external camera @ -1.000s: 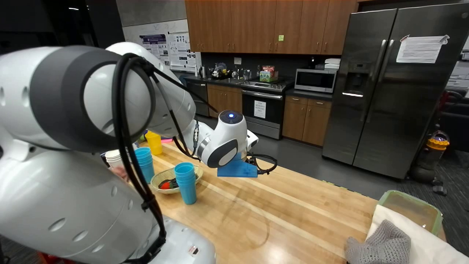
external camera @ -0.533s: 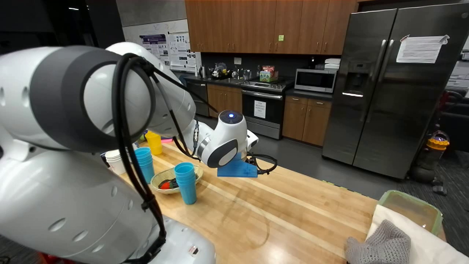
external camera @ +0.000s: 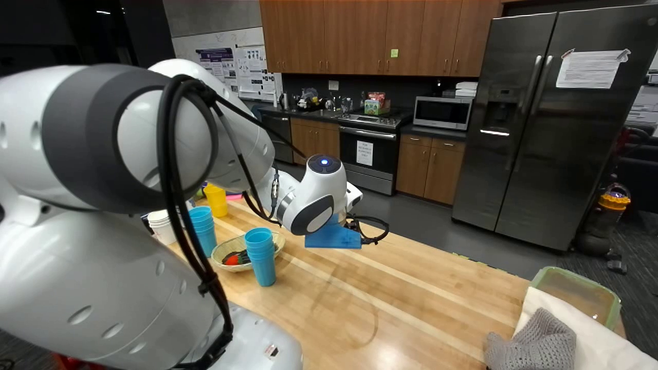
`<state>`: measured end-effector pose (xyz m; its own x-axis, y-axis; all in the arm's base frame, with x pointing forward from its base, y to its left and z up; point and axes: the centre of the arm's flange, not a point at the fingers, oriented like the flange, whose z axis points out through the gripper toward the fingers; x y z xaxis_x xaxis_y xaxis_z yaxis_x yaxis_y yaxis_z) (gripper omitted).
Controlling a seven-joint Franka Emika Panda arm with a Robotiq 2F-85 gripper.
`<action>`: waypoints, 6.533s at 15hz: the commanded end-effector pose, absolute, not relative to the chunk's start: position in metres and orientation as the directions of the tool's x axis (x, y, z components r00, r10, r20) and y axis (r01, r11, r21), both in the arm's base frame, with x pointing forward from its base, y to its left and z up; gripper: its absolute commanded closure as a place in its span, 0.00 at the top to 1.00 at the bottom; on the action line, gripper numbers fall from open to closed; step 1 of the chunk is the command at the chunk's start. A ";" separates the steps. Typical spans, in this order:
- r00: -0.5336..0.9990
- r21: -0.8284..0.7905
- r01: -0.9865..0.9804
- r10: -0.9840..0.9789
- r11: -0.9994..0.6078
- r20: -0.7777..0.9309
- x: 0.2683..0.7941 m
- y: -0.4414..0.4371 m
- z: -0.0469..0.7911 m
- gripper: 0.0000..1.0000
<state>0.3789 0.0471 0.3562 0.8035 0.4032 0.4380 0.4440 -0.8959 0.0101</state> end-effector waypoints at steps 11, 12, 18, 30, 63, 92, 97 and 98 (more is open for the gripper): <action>0.803 0.010 0.444 0.403 -0.896 0.438 0.379 0.047 0.356 1.00; 0.803 0.010 0.444 0.403 -0.896 0.438 0.379 0.047 0.356 1.00; 0.803 0.010 0.444 0.403 -0.896 0.438 0.379 0.047 0.356 1.00; 0.804 0.010 0.444 0.403 -0.896 0.438 0.379 0.047 0.356 1.00; 0.601 0.136 0.699 0.679 -0.702 0.421 0.313 0.034 0.524 1.00; 0.194 0.346 0.863 0.874 -0.368 0.446 0.309 0.201 0.546 1.00; 0.294 0.290 0.863 0.878 -0.414 0.378 0.313 0.173 0.514 1.00; 0.319 0.276 0.860 0.873 -0.430 0.368 0.313 0.166 0.510 1.00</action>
